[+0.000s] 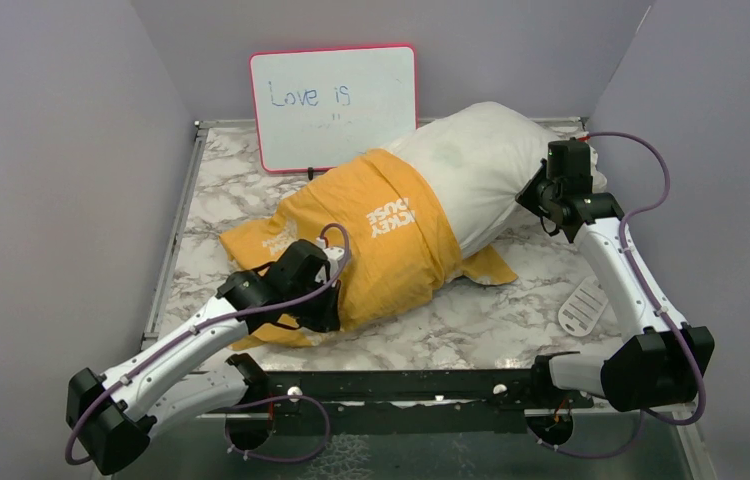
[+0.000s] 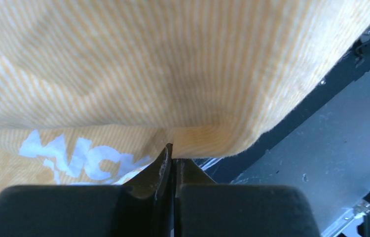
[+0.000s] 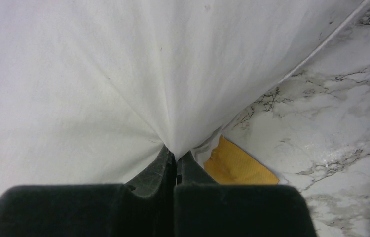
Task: Remove the pillowcase from the pillow
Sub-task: Remove the pillow from the pillowcase.
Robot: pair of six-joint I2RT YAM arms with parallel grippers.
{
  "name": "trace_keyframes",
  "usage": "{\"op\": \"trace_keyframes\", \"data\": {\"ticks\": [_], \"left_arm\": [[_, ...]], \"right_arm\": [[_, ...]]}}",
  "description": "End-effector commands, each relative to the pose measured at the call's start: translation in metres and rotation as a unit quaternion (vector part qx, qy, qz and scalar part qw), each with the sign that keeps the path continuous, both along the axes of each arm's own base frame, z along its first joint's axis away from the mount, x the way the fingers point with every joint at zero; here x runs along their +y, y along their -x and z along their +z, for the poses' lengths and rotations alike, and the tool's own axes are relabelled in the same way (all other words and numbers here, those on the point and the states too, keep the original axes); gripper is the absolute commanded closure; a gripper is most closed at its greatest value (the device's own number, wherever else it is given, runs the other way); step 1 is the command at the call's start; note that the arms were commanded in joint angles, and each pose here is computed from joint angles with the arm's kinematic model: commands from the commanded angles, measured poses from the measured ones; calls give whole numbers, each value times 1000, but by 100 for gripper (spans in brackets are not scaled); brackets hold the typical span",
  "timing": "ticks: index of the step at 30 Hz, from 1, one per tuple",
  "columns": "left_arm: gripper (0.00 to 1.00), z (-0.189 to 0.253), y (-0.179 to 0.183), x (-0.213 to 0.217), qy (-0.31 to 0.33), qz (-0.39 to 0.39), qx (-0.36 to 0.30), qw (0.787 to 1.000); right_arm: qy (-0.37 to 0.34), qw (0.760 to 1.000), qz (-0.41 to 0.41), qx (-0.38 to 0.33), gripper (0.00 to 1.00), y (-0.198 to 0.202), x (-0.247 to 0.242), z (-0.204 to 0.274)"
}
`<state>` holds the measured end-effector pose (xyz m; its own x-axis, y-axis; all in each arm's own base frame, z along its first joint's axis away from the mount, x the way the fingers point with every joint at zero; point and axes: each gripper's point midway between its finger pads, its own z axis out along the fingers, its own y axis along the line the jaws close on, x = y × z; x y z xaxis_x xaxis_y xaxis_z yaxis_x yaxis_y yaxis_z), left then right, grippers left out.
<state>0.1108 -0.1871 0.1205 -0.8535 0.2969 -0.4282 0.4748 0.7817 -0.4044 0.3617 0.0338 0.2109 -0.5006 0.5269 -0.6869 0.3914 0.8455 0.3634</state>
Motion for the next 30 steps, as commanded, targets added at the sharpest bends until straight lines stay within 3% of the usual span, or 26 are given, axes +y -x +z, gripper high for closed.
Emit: {"op": "trace_keyframes", "data": {"ticks": [1,10,18,23,26,30], "left_arm": [[100,8,-3,10,-12,24,-19,999],[100,40,-1,75,-81,167,-65,981],[100,58,-3,131,-171,301,-84,934],[100,62,-3,118,-138,283,-80,946],[100,71,-6,83,-64,218,-84,970],[100,90,-26,63,-21,214,-114,970]], "right_arm": [[28,997,-46,-57,99,-18,-24,29],[35,996,-65,-54,100,-24,-42,28],[43,994,-76,-60,99,-19,-50,34],[42,995,-70,-60,99,-15,-49,34],[47,994,-69,-65,99,-9,-51,40],[47,994,-30,-89,97,1,-41,51]]}}
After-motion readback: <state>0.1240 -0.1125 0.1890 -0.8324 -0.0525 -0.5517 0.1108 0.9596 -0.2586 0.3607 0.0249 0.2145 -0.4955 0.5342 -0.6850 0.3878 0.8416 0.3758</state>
